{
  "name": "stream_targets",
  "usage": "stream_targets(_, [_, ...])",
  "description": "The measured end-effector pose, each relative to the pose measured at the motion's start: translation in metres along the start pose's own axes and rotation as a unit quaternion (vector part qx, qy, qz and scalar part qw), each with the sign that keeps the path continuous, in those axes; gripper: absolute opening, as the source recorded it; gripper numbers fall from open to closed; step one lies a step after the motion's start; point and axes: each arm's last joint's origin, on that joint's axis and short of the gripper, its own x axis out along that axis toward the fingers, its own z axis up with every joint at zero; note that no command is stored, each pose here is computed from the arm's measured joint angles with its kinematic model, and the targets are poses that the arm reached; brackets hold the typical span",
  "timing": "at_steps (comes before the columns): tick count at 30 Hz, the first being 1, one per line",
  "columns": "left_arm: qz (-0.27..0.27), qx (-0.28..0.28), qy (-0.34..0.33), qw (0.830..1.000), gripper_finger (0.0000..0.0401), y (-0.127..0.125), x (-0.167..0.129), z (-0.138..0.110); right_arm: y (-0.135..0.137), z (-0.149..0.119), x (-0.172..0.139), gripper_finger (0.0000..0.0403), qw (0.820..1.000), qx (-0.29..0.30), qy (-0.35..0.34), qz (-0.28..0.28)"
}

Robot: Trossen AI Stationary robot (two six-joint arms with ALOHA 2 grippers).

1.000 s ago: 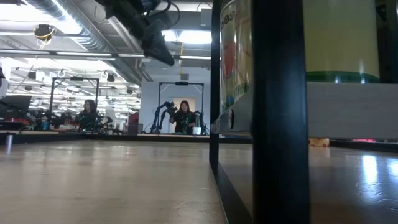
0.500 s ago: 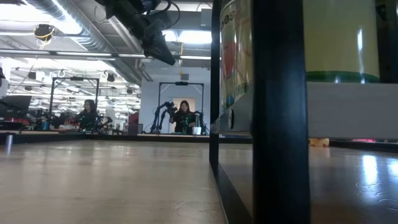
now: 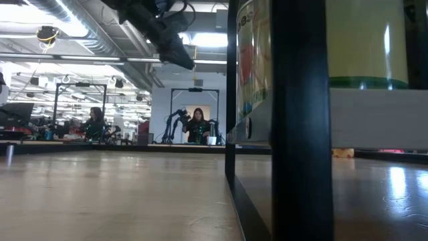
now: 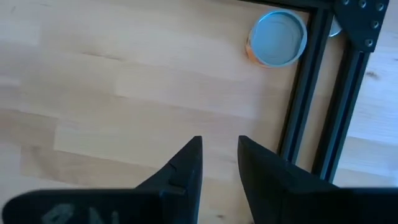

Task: Pick and place cans onto a shelf
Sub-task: Put the canned pineapple rings on the shelf

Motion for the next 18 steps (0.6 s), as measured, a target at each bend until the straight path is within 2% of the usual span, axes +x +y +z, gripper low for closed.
stream_targets(3, [0.000, -0.005, 0.004, 1.000, 0.0058, 0.002, 0.010, -0.002, 0.001, 0.002, 0.000, 0.0103, 1.000, 0.018, -0.012, 0.002])
stream_targets(8, [-0.004, -0.007, 0.015, 1.000, 0.0058, 0.004, 0.028, -0.007, 0.003, 0.012, 0.000, 0.0103, 0.995, 0.062, -0.073, -0.009])
stream_targets(11, [-0.006, -0.010, 0.030, 0.999, 0.0058, 0.004, 0.033, -0.011, 0.004, 0.015, 0.002, 0.0103, 0.993, 0.087, -0.083, -0.005])
stream_targets(18, [-0.006, -0.012, 0.030, 0.999, 0.0058, 0.004, 0.035, -0.012, 0.006, 0.015, 0.022, 0.0103, 0.991, 0.105, -0.085, 0.009])
